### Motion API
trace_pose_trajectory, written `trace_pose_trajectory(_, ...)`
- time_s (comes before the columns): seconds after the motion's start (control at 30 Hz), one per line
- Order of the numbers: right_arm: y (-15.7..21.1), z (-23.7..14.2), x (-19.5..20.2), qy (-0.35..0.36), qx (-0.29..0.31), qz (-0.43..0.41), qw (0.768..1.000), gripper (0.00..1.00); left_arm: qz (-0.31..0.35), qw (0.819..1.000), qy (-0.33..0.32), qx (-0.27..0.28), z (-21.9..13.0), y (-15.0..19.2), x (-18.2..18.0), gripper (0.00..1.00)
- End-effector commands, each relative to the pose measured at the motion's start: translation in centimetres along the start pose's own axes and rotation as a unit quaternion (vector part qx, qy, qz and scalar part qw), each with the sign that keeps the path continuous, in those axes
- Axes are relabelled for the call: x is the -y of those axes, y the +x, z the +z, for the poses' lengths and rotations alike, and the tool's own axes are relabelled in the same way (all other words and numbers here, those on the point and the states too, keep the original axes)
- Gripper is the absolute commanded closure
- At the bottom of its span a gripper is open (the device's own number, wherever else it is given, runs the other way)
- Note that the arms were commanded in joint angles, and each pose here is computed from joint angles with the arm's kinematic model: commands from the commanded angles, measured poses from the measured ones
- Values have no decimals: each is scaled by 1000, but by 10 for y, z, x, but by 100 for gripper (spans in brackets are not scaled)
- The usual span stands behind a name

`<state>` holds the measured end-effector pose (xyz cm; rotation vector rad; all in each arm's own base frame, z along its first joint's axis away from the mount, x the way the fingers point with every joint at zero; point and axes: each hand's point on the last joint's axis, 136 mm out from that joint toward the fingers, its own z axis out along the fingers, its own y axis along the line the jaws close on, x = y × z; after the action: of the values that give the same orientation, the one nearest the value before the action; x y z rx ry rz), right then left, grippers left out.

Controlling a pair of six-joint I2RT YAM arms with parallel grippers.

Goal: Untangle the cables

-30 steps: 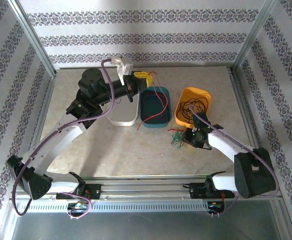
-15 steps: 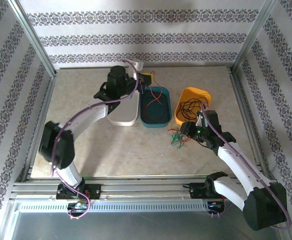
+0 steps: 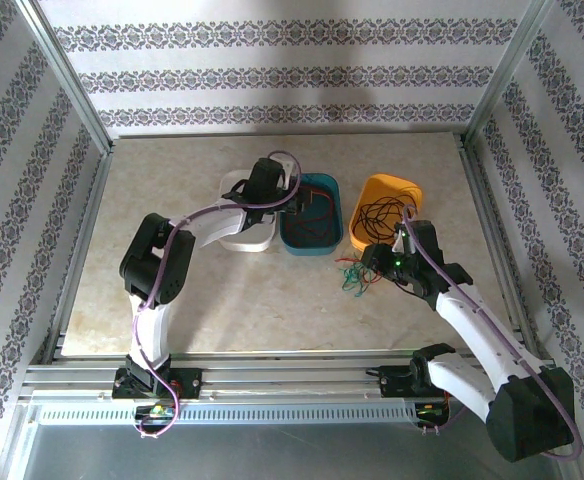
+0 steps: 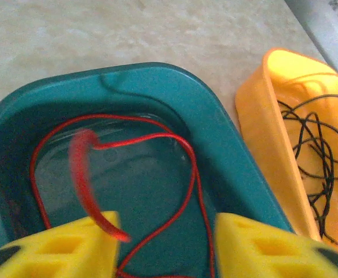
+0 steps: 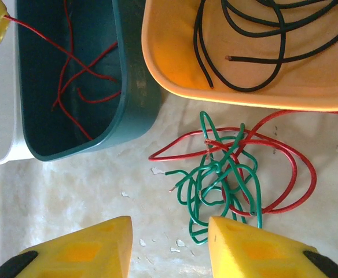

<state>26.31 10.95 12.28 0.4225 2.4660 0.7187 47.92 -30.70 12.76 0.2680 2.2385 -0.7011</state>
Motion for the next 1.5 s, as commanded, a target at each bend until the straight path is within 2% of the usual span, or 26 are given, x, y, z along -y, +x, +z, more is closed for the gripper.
trace_pose_trajectory(0.0, -8, -4, -5, 6, 14, -2, 1000, 61, 52, 998, -20, 27, -15, -27, 19, 39)
trace_pose_trajectory(0.2, -10, -4, 8, 33, 26, 12, 999, 61, 141, 988, -16, 64, -55, -61, 64, 18)
trace_pose_trajectory(0.37, -11, -4, 16, 49, 35, 23, 998, 61, 190, 981, -32, 33, -74, -55, 84, 13)
trace_pose_trajectory(0.47, -10, -3, 22, 65, 31, 25, 997, 61, 218, 975, 36, -12, -77, -28, 112, 14)
trace_pose_trajectory(0.6, -4, 2, 30, 77, 12, 38, 996, 62, 274, 950, 129, -79, -71, 32, 156, 15)
trace_pose_trajectory(0.77, 5, 13, 38, 95, -21, 48, 994, 63, 299, 928, 183, -127, -56, 89, 185, 17)
trace_pose_trajectory(0.93, 9, 26, 46, 114, -49, 51, 991, 64, 305, 929, 165, -129, -40, 111, 186, 19)
trace_pose_trajectory(1.1, -3, 38, 47, 122, -38, 42, 991, 68, 286, 938, 150, -123, -41, 117, 178, 19)
trace_pose_trajectory(1.17, -8, 45, 44, 115, -36, 37, 992, 75, 284, 940, 140, -126, -42, 121, 172, 19)
trace_pose_trajectory(1.3, -6, 52, 46, 120, -49, 37, 991, 100, 281, 943, 125, -126, -46, 124, 161, 18)
trace_pose_trajectory(1.47, 5, 41, 43, 106, -69, 15, 992, 100, 266, 949, 120, -121, -49, 121, 153, 18)
